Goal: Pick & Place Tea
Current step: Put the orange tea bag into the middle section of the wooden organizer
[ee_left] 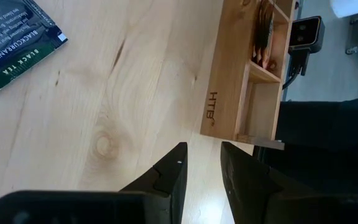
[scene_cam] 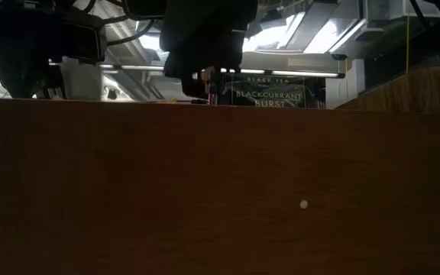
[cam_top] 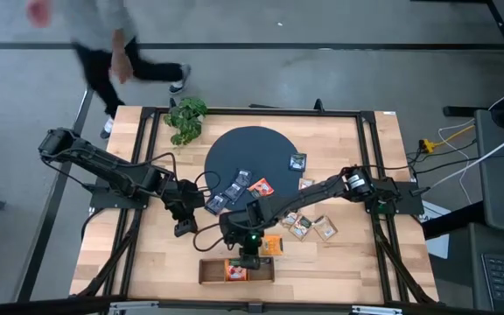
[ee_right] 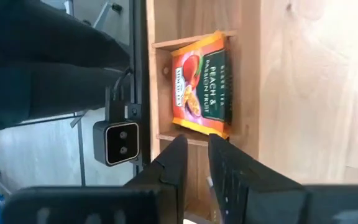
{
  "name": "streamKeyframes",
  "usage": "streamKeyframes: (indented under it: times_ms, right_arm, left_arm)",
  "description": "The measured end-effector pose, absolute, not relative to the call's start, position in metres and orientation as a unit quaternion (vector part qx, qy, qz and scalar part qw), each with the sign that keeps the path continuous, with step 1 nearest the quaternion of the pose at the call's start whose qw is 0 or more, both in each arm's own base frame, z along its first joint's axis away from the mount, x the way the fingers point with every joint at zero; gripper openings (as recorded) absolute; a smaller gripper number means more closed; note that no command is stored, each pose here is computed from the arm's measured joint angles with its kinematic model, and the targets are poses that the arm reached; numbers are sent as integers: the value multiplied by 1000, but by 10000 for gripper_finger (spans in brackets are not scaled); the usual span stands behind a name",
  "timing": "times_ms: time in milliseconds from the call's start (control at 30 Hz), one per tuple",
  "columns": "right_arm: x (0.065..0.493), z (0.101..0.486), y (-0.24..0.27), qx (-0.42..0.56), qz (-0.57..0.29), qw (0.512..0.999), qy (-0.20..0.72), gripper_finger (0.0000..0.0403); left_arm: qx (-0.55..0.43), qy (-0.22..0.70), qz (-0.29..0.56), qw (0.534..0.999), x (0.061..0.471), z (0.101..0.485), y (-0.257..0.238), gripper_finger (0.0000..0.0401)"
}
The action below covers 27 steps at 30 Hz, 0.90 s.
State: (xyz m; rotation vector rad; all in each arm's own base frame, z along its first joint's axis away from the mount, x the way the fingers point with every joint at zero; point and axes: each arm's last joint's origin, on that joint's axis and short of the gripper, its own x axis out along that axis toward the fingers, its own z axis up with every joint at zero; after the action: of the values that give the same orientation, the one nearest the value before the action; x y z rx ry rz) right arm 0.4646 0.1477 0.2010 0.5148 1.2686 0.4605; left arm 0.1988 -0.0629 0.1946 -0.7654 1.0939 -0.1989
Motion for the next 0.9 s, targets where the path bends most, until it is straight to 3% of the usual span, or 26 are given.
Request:
streamKeyframes:
  times_ms: [233,367,700,900]
  right_arm:
    - [469,203,141,256,198,756,569,68]
    - [468,215,138,230,177,783,551,68]
    - [442,276,150,131,160,852,481,71]
    - [420,271,139,119,109,849,503,71]
  left_arm:
    - [-357,506,-89,780,199,195,-63,93]
    - [-356,495,-82,789,201,196,-63,93]
    - [-352,390,-90,846,215,209,-63,93]
    - [-334,349,-92,871,220,215,-63,93]
